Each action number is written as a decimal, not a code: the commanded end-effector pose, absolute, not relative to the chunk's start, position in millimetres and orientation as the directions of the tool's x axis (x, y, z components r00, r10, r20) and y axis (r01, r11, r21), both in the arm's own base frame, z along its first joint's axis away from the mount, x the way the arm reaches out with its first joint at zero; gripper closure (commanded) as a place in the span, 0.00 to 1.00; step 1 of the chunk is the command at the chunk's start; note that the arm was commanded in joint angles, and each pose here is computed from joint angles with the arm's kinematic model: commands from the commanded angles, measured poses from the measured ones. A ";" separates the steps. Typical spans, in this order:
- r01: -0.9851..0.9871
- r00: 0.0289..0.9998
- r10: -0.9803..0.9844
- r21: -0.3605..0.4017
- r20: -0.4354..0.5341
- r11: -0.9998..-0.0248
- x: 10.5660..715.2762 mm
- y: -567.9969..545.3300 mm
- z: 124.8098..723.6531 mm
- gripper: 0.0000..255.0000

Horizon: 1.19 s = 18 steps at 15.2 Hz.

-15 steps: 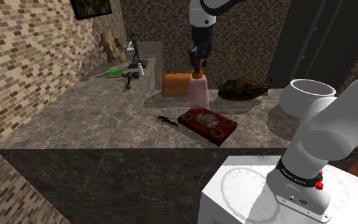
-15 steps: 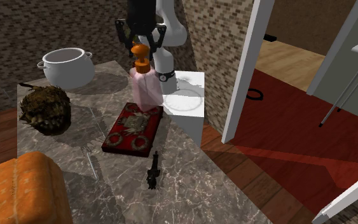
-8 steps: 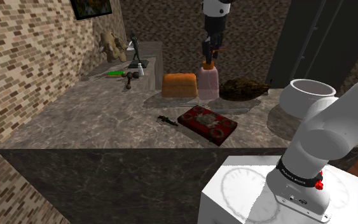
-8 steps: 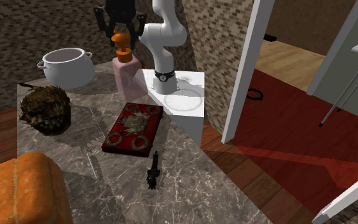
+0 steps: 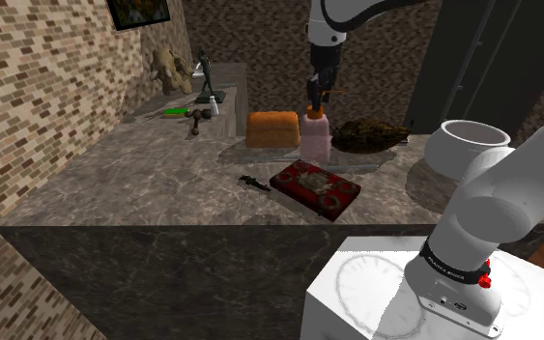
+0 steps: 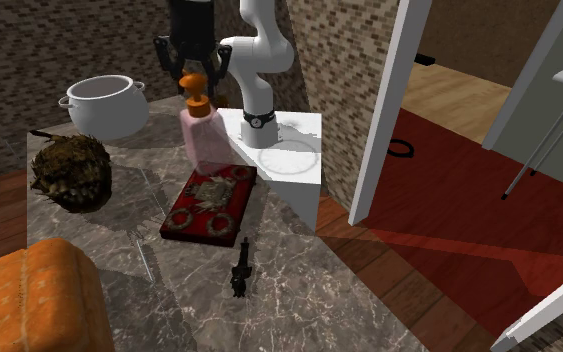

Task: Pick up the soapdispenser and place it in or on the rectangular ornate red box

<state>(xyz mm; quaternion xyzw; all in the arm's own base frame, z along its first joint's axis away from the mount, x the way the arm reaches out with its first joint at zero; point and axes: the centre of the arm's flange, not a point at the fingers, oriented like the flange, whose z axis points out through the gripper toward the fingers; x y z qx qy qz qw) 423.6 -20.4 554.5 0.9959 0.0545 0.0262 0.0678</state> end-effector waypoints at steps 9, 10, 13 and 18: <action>0.105 0.993 0.112 0.138 0.046 -0.985 423.4 -20.3 502.7 1.00; 0.105 0.993 0.112 0.138 0.046 -0.985 423.4 -20.3 497.4 1.00; 0.105 0.993 0.112 0.138 0.046 -0.985 423.4 -20.3 481.6 1.00; 0.105 0.993 0.112 0.138 0.046 -0.985 423.4 -20.3 453.9 1.00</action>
